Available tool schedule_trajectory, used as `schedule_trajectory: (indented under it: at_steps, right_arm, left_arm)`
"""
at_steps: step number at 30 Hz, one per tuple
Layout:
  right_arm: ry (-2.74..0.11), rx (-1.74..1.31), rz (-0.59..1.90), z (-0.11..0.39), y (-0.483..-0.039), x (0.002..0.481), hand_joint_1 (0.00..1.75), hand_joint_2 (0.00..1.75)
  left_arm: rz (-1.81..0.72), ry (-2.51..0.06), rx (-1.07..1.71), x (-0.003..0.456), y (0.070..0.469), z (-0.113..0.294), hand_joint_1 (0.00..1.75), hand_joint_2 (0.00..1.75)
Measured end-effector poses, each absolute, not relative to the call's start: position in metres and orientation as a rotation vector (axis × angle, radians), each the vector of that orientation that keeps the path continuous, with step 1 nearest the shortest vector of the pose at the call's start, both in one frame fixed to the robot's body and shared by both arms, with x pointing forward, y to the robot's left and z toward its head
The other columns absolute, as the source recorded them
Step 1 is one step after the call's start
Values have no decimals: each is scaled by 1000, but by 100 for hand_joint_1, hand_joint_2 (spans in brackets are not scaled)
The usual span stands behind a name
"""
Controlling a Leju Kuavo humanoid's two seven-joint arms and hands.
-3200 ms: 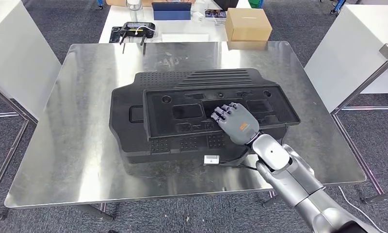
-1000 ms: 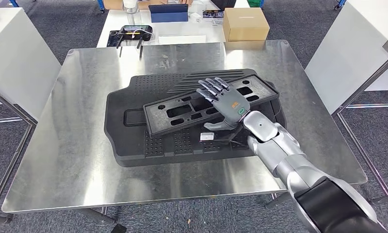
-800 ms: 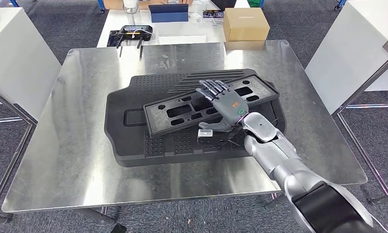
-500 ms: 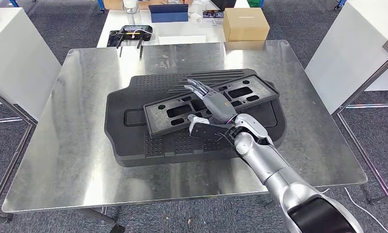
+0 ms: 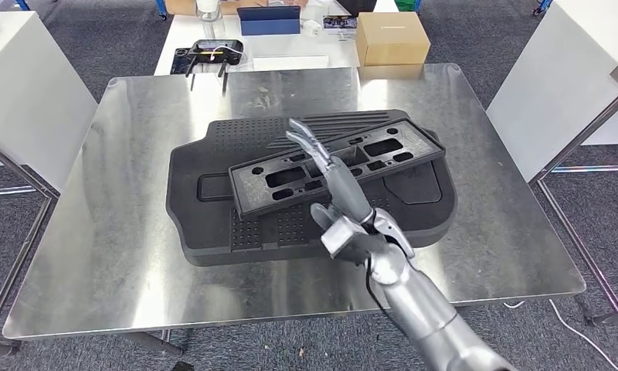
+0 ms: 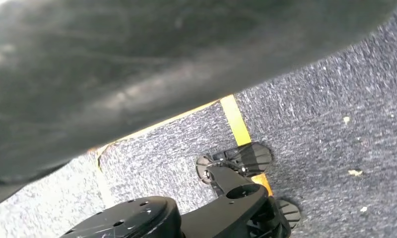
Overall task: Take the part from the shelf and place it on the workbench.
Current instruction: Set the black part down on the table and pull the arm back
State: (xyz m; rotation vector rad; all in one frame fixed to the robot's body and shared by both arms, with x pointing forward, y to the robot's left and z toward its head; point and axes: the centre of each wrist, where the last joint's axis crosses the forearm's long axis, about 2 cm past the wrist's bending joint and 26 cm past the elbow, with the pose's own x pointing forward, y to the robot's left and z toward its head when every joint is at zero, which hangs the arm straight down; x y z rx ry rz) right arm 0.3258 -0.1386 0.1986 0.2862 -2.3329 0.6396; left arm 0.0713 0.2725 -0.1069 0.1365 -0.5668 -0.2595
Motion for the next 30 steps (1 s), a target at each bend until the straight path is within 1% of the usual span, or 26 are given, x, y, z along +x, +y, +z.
schedule_trajectory:
  at_steps: [3,8,11,14,18,23,30]
  right_arm:
    - [-2389,435,402,201,-135,288,0,0]
    - [-2383,594,114,198,-140,235,0,0]
    - [-2353,683,-62,196,-148,211,0,0]
    - [-2333,748,-183,195,-159,194,0,0]
    - [-2306,816,-261,196,-172,179,0,0]
    - [-2337,744,-299,198,-190,172,0,0]
    - [-2352,637,-293,197,-208,169,0,0]
  left_arm:
    - [-226,-568,149,64,273,-108,0,0]
    - [-171,-557,171,52,275,-110,0,0]
    - [-146,-550,183,47,277,-110,0,0]
    - [-134,-546,188,44,278,-111,0,0]
    - [-122,-542,194,43,280,-111,0,0]
    - [-111,-543,198,41,282,-111,0,0]
    - [-103,-551,198,40,283,-111,0,0]
